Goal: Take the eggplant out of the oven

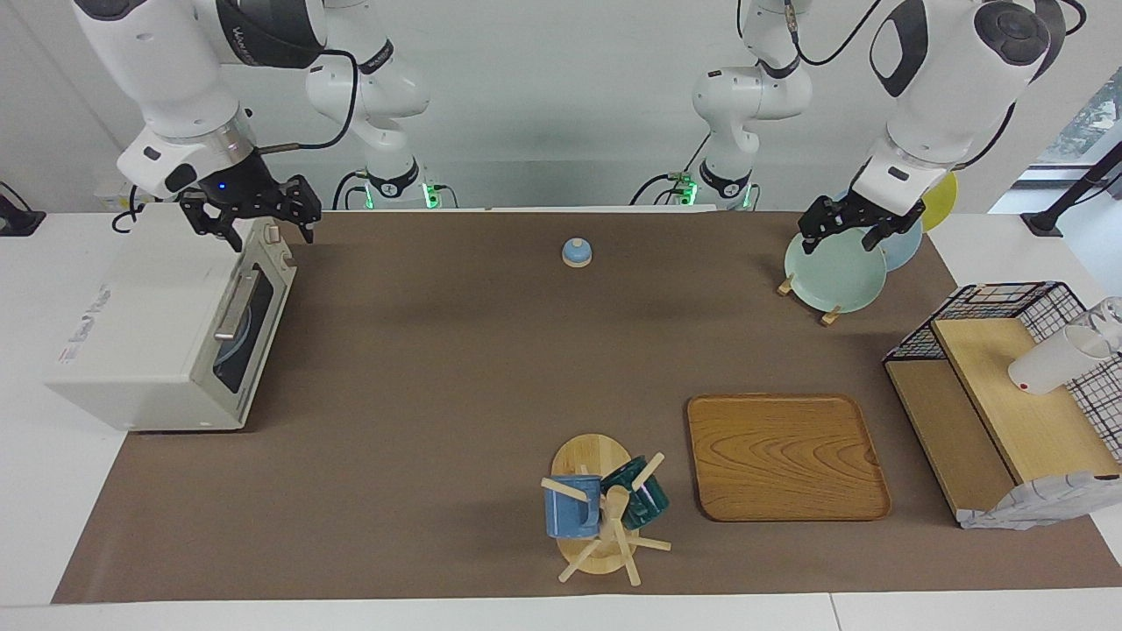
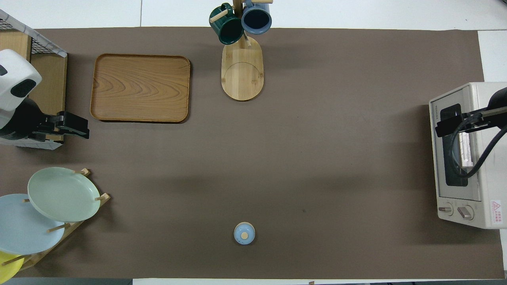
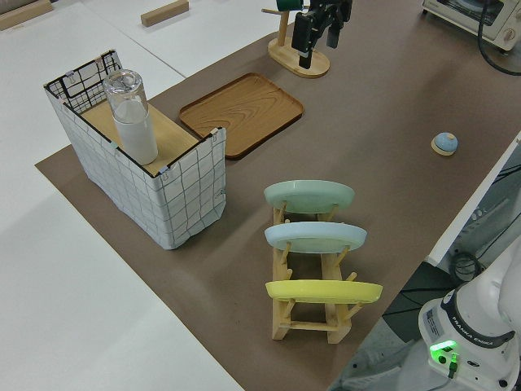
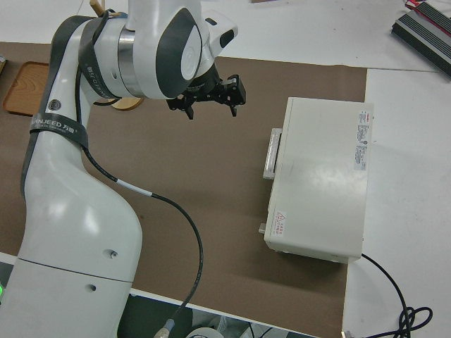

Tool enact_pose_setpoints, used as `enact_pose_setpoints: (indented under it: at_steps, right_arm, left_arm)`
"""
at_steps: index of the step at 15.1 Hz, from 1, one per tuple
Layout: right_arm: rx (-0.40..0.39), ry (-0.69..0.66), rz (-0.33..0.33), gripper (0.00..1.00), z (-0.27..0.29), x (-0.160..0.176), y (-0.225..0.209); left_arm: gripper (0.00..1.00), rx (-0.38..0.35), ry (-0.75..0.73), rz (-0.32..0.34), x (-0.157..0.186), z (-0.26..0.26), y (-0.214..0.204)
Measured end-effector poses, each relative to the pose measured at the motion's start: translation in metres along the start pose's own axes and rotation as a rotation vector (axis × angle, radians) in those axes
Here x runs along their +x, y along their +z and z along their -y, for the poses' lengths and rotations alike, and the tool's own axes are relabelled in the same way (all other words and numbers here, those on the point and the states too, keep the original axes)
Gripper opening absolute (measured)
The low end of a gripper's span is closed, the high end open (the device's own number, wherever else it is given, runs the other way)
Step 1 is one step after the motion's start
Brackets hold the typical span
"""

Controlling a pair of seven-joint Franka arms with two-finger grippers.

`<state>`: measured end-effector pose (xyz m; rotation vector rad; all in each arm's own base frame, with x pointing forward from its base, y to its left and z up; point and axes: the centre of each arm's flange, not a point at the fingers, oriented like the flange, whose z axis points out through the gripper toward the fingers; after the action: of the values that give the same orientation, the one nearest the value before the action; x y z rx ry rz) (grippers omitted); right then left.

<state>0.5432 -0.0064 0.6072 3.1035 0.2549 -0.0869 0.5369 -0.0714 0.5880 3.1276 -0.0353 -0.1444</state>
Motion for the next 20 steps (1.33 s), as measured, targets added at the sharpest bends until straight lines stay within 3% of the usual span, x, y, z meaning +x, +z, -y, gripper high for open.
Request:
enact_pose_setpoints:
  at_steps: [11, 18, 20]
  right_arm:
    - [-0.001, 0.037, -0.002, 1.00, 0.002, 0.001, 0.000]
    - [-0.001, 0.032, -0.006, 0.28, -0.001, 0.003, 0.013]
    - [-0.037, 0.073, 0.000, 0.08, -0.005, 0.002, 0.023]
  left_arm:
    - [1.00, 0.000, 0.000, 0.000, 0.000, 0.000, 0.000]
    - [1.00, 0.000, 0.000, 0.000, 0.000, 0.000, 0.000]
    - [1.00, 0.000, 0.000, 0.000, 0.000, 0.000, 0.000]
